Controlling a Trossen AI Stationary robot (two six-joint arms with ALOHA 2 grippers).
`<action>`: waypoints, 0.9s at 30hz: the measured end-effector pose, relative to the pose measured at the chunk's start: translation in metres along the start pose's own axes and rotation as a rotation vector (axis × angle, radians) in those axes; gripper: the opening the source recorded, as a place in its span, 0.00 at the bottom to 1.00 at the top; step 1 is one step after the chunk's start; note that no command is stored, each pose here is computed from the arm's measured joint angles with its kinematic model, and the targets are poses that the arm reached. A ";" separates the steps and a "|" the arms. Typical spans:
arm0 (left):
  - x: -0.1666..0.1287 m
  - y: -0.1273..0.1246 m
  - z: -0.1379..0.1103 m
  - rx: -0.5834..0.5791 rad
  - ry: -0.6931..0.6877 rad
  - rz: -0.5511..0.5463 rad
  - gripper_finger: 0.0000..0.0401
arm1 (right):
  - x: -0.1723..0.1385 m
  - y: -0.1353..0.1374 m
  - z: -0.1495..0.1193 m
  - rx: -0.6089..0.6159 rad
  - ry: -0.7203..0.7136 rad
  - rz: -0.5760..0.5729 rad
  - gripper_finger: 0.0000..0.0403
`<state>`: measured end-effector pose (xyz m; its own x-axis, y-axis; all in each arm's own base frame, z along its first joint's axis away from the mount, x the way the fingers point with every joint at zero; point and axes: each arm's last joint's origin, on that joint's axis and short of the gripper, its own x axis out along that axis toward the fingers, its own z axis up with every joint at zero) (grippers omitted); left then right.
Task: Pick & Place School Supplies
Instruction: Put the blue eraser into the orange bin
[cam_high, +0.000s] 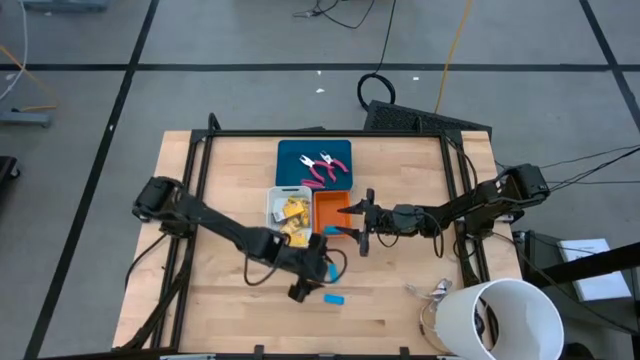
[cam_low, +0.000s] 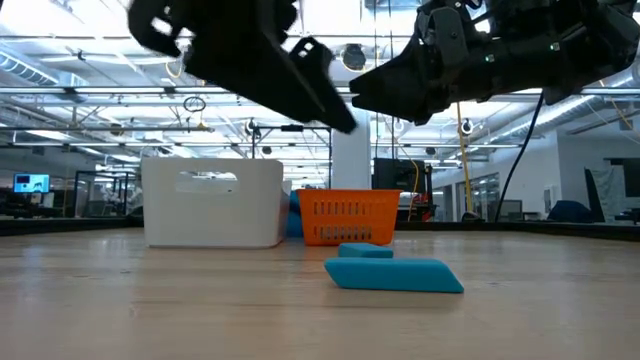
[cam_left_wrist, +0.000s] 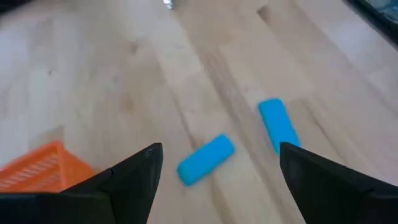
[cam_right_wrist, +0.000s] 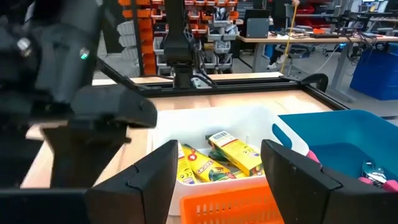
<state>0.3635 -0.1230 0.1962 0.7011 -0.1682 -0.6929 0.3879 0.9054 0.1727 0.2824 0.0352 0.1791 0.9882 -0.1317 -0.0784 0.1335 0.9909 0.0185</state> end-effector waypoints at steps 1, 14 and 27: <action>0.005 -0.003 -0.001 0.004 0.000 0.021 0.81 | 0.000 0.000 0.000 0.002 0.000 0.000 0.55; 0.054 -0.008 -0.029 -0.247 0.079 0.068 0.81 | 0.000 0.000 0.001 0.023 -0.007 0.002 0.55; 0.057 -0.006 -0.028 -0.387 0.046 0.051 0.81 | 0.000 0.000 0.001 0.020 -0.007 0.001 0.55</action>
<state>0.3847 -0.1267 0.1359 0.6829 -0.1101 -0.7222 0.0929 0.9936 -0.0636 0.2824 0.0353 0.1798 0.9888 -0.1309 -0.0711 0.1338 0.9903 0.0384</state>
